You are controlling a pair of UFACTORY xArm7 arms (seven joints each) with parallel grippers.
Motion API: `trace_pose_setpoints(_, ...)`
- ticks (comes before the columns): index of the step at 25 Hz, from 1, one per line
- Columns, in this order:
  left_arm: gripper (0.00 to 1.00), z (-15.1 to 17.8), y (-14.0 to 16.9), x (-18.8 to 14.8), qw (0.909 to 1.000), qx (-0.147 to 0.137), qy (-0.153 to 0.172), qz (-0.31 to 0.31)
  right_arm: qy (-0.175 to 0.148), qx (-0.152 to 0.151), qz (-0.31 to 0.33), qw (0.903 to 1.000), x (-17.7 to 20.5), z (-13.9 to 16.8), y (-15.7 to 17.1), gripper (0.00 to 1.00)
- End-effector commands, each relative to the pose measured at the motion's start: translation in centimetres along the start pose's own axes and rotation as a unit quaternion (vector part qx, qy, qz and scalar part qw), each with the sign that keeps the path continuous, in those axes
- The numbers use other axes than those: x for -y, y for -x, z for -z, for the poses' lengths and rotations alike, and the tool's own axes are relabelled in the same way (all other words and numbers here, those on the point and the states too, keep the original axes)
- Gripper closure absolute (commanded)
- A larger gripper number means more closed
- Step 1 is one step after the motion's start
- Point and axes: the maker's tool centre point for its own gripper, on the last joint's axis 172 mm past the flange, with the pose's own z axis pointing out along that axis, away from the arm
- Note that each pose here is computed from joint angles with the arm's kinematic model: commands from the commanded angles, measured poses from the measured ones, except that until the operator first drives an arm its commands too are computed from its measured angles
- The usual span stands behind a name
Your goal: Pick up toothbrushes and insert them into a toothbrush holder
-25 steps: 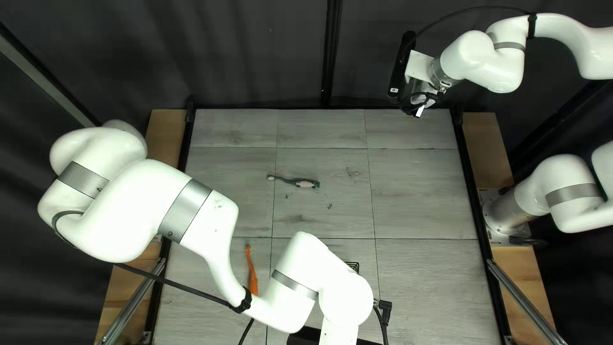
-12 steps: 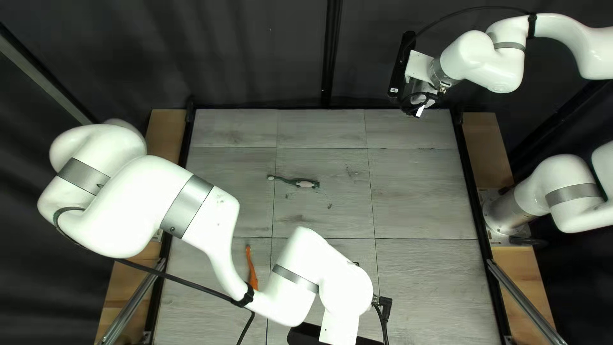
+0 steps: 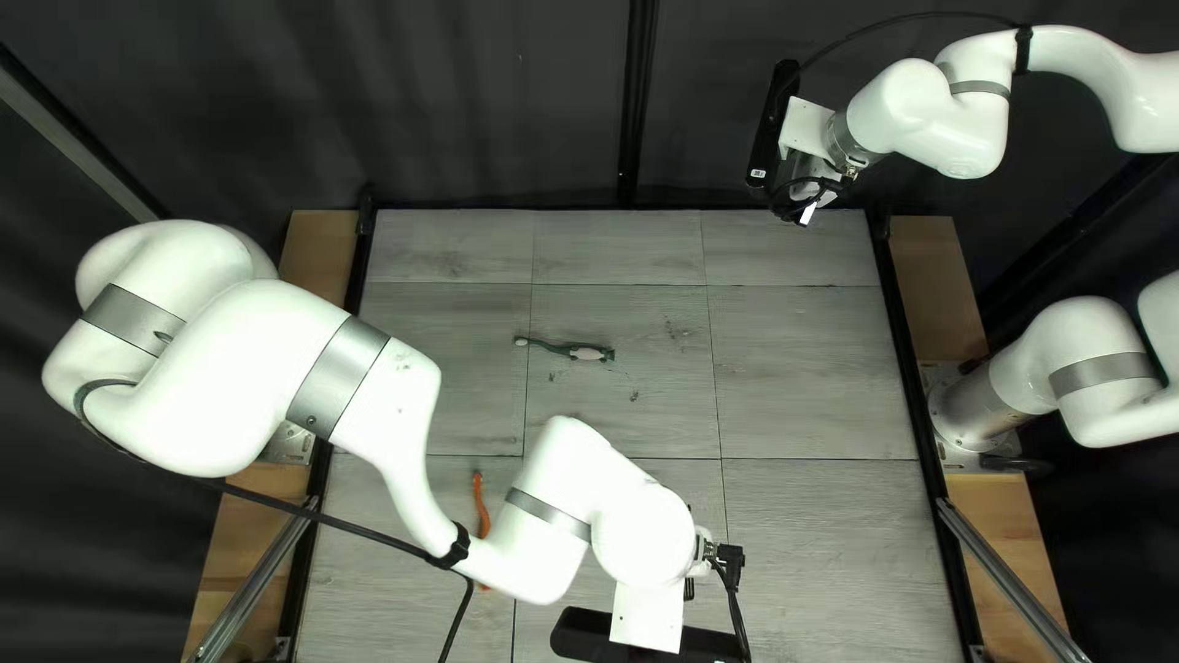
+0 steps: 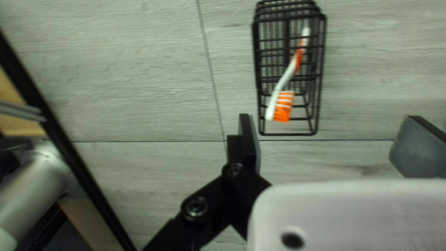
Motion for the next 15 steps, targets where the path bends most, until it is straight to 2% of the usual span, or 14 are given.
trace_pose_setpoints(1,0.0,-1.0,-0.4,1.2,0.9996,-0.001,-0.025,0.011,0.0,0.0,0.0,1.0,0.0,0.0,0.0,0.0)
trace_pose_setpoints(3,0.0,-1.4,-0.4,1.5,0.9993,-0.007,-0.031,0.021,0.0,0.0,0.0,1.0,0.0,0.0,0.0,0.0)
trace_pose_setpoints(5,0.0,-2.1,-0.1,2.1,0.9969,-0.033,-0.031,0.065,0.0,0.0,0.0,1.0,0.0,0.0,0.0,0.0)
trace_pose_setpoints(8,0.0,-2.2,0.2,2.3,0.9863,-0.069,-0.024,0.148,0.0,0.0,0.0,1.0,0.0,0.0,0.0,0.0)
trace_pose_setpoints(11,0.0,-1.6,0.6,1.8,0.9637,-0.109,-0.014,0.243,0.0,0.0,0.0,1.0,0.0,0.0,0.0,0.0)
trace_pose_setpoints(13,0.0,-1.3,0.8,1.4,0.9507,-0.125,-0.01,0.284,0.0,0.0,0.0,1.0,0.0,0.0,0.0,0.0)
trace_pose_setpoints(15,0.0,-1.1,1.3,0.5,0.9318,-0.143,-0.005,0.334,0.0,0.0,0.0,1.0,0.0,0.0,0.0,0.0)
